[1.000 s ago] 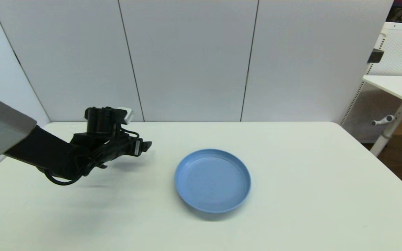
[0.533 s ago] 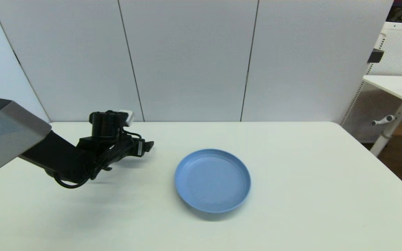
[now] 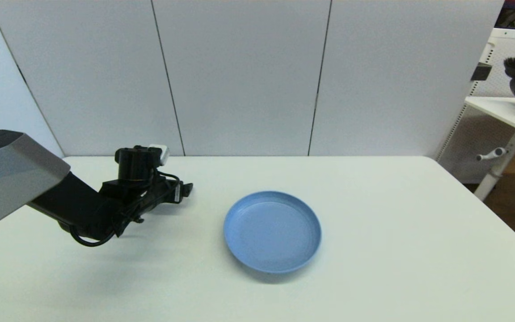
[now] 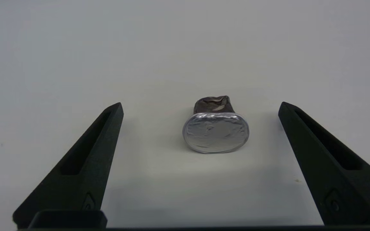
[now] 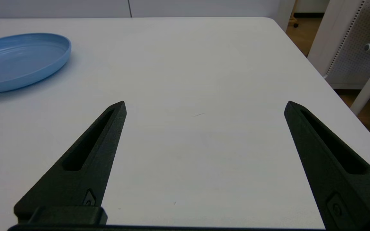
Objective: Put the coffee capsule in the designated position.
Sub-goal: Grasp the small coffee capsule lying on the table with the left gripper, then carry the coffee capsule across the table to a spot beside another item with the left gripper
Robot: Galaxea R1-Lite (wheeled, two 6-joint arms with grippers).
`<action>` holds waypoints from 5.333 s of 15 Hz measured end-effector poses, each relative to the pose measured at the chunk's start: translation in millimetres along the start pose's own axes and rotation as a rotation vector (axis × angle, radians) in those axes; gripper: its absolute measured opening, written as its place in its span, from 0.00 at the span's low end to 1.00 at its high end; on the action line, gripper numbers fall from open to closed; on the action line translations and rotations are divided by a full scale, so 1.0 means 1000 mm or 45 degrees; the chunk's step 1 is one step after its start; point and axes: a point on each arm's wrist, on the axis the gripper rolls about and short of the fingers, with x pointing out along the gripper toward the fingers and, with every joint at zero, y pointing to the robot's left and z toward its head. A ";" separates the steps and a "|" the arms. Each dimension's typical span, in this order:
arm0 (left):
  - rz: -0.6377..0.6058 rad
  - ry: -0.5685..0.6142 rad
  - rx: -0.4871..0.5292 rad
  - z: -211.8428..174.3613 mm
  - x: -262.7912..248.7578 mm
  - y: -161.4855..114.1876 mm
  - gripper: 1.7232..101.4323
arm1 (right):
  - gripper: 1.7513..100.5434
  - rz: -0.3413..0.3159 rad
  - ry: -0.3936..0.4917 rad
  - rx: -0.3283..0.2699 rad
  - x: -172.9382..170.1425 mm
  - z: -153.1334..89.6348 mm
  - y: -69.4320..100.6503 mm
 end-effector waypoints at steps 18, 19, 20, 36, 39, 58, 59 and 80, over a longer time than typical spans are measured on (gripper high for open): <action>-0.004 -0.032 -0.103 -0.008 0.001 -0.001 0.96 | 0.97 0.001 0.000 0.000 0.000 0.000 0.000; -0.004 -0.035 -0.104 -0.008 0.002 -0.001 0.96 | 0.97 0.000 0.000 0.000 0.000 0.000 0.000; -0.004 -0.034 -0.105 -0.009 0.002 -0.002 0.96 | 0.97 0.001 0.000 -0.001 0.000 0.000 0.000; -0.006 -0.041 -0.163 -0.014 0.009 -0.003 0.54 | 0.97 0.001 -0.001 -0.001 0.000 0.000 0.000; -0.005 -0.038 -0.162 -0.015 0.009 -0.003 0.31 | 0.97 0.001 -0.001 0.001 0.000 0.000 0.000; -0.238 -0.131 0.194 0.030 -0.099 -0.046 0.30 | 0.97 0.001 -0.001 -0.001 0.000 0.000 0.000; -0.274 -0.123 0.252 0.027 -0.111 -0.052 0.30 | 0.97 0.002 -0.001 -0.001 0.000 0.000 0.000; -1.317 -0.187 0.504 -0.047 -0.155 -0.185 0.30 | 0.97 0.002 -0.001 0.001 0.000 0.000 0.000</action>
